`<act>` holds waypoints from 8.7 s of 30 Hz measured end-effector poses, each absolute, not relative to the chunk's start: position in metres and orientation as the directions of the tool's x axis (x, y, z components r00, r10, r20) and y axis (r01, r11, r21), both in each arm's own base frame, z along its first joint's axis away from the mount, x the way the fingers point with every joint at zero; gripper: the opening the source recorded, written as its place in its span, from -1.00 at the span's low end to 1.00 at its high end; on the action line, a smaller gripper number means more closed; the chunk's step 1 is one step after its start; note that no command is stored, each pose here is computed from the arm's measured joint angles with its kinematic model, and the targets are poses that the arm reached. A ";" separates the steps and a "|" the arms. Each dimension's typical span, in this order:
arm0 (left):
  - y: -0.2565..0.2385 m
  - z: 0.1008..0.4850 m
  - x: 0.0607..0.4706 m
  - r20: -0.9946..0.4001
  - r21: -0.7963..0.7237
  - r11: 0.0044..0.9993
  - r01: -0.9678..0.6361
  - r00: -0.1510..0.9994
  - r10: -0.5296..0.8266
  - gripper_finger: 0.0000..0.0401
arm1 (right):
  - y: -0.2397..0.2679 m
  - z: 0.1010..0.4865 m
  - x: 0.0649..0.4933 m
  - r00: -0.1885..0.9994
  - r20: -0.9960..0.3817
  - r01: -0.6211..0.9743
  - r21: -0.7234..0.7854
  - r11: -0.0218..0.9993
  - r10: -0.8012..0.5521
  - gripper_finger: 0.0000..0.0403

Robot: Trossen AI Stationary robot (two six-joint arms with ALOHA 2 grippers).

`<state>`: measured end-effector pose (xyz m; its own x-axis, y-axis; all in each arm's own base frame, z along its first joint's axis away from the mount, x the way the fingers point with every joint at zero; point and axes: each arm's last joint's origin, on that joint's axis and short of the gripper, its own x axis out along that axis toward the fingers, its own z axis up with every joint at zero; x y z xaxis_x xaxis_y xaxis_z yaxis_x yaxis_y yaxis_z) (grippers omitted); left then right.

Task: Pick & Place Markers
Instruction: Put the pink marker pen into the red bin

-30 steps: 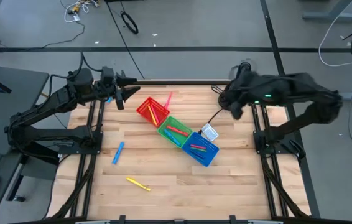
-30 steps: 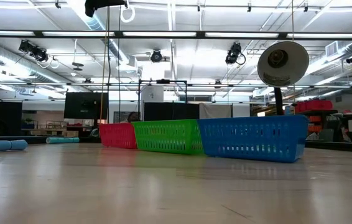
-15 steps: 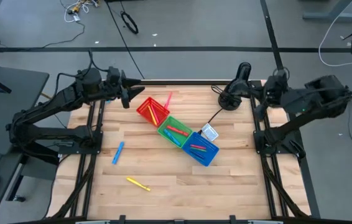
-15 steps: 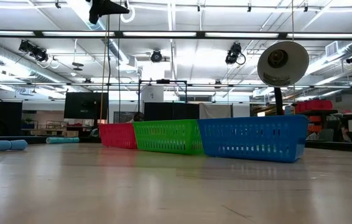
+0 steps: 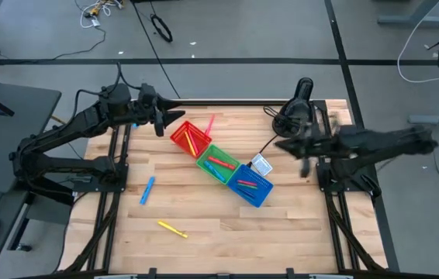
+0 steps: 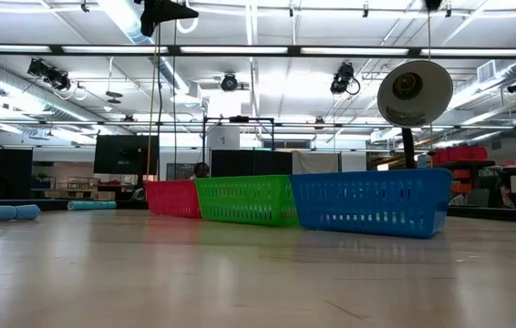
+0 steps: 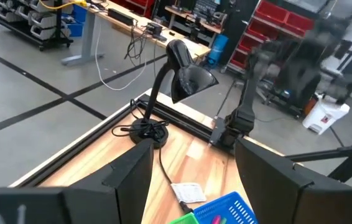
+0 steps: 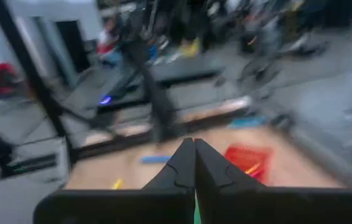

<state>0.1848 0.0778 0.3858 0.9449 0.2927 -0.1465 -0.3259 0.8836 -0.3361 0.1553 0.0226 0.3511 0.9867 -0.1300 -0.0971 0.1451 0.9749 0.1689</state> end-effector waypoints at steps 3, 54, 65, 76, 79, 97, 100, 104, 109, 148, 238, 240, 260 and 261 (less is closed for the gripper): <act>0.078 0.386 0.185 -0.148 -0.359 0.874 -0.327 0.945 0.292 0.16 | 0.004 0.307 0.175 0.980 -0.182 0.124 0.235 0.964 -0.082 -1.00; 0.068 0.386 0.188 -0.148 -0.457 0.845 -0.277 0.961 0.234 0.16 | -0.037 0.177 0.097 0.925 -0.175 0.374 0.267 0.888 -0.337 -1.00; 0.068 0.386 0.188 -0.147 -0.464 0.846 -0.263 0.964 0.219 0.16 | -0.040 0.162 0.095 0.888 -0.203 0.453 0.224 0.863 -0.413 -1.00; 0.068 0.386 0.188 -0.147 -0.458 0.849 -0.264 0.964 0.221 0.16 | -0.040 0.159 0.097 0.887 -0.237 0.451 0.261 0.854 -0.396 -1.00; 0.068 0.386 0.188 -0.148 -0.455 0.844 -0.284 0.959 0.243 0.16 | -0.040 0.159 0.097 0.887 -0.236 0.450 0.254 0.856 -0.396 -1.00; 0.071 0.385 0.187 -0.151 -0.276 0.886 -0.371 0.928 0.342 0.16 | -0.040 0.159 0.097 0.887 -0.235 0.450 0.253 0.856 -0.397 -1.00; 0.073 0.385 0.187 -0.154 -0.263 0.869 -0.419 0.908 0.391 0.16 | -0.040 0.159 0.097 0.887 -0.235 0.450 0.253 0.856 -0.397 -1.00; 0.081 0.389 0.191 -0.192 -0.255 0.829 -0.497 0.867 0.460 0.16 | -0.040 0.160 0.097 0.887 -0.235 0.450 0.253 0.856 -0.397 -1.00; 0.099 0.402 0.211 -0.355 -0.232 0.782 -0.578 0.799 0.485 0.16 | -0.040 0.160 0.097 0.887 -0.234 0.451 0.253 0.856 -0.398 -1.00; 0.244 0.385 0.334 -0.824 -0.276 0.387 -0.880 0.424 0.376 0.16 | -0.040 0.160 0.097 0.887 -0.234 0.450 0.253 0.856 -0.398 -1.00; 0.301 0.161 0.401 -0.973 -0.225 0.165 -0.960 0.212 -0.093 0.16 | -0.040 0.160 0.097 0.889 -0.227 0.449 0.253 0.857 -0.399 -1.00; 0.303 0.161 0.399 -0.971 -0.232 0.159 -0.960 0.218 -0.102 0.16 | -0.040 0.160 0.097 0.889 -0.227 0.449 0.253 0.857 -0.399 -1.00; 0.311 0.147 0.388 -0.976 -0.191 0.208 -0.959 0.162 -0.145 0.16 | -0.040 0.160 0.097 0.889 -0.227 0.449 0.253 0.857 -0.398 -1.00; 0.312 0.144 0.389 -0.972 -0.206 0.205 -0.957 0.176 -0.157 0.16 | -0.040 0.160 0.097 0.889 -0.227 0.449 0.253 0.857 -0.398 -1.00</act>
<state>0.3887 0.3115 0.1440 0.1759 -0.1573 -0.9718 -0.9567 0.2051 -0.2064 0.0973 -0.0405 0.1605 0.8888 -0.3980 -0.2272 0.4486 0.8570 0.2534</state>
